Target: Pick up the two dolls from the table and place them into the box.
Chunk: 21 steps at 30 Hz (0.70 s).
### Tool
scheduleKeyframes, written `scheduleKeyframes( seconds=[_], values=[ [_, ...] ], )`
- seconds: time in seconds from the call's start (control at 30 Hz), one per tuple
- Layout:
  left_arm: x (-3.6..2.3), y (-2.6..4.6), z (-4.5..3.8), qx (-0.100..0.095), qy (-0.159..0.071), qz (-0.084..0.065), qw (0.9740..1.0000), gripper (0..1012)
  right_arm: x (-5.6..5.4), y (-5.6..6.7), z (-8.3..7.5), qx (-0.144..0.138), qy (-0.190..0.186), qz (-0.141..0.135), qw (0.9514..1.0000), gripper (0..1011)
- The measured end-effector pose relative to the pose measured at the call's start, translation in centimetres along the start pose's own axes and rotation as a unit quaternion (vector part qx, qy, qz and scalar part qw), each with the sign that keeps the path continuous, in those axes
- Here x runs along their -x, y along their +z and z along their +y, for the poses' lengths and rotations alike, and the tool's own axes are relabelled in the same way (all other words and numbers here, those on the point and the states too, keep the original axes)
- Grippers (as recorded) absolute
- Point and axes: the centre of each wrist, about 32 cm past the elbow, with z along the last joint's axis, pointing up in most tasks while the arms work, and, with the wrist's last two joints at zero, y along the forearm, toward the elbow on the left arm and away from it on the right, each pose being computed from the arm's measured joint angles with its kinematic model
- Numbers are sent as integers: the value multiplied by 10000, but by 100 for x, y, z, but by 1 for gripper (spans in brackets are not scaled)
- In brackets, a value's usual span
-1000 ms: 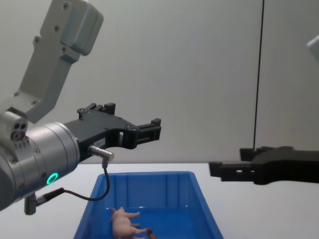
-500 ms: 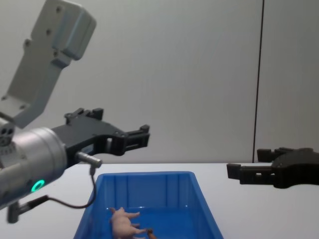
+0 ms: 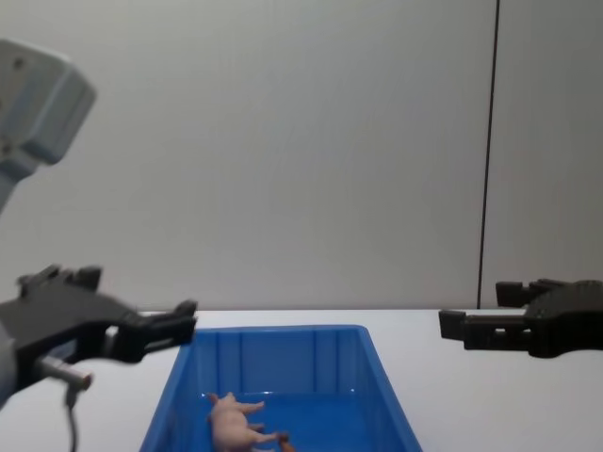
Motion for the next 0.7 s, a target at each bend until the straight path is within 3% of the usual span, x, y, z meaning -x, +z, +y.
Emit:
scheduleKeyframes(
  seconds=[0.1, 0.3, 0.53, 0.7],
  values=[
    [-21, -37, 121, -221, 82, 38, 9997, 1001, -2, -3, -6, 0, -5, -3, 10000, 1001],
    [-52, -94, 266, -547, 153, 73, 9984, 1001, -4, -7, -13, -1, -8, -5, 10000, 1001],
    [-77, -184, 360, -853, 160, 118, 9962, 1001, -5, -7, -17, -4, -10, -7, 10000, 1001],
    [-95, -266, 382, -1040, 145, 142, 9944, 1001, -7, -7, -20, -6, -12, -7, 10000, 1001]
  ],
)
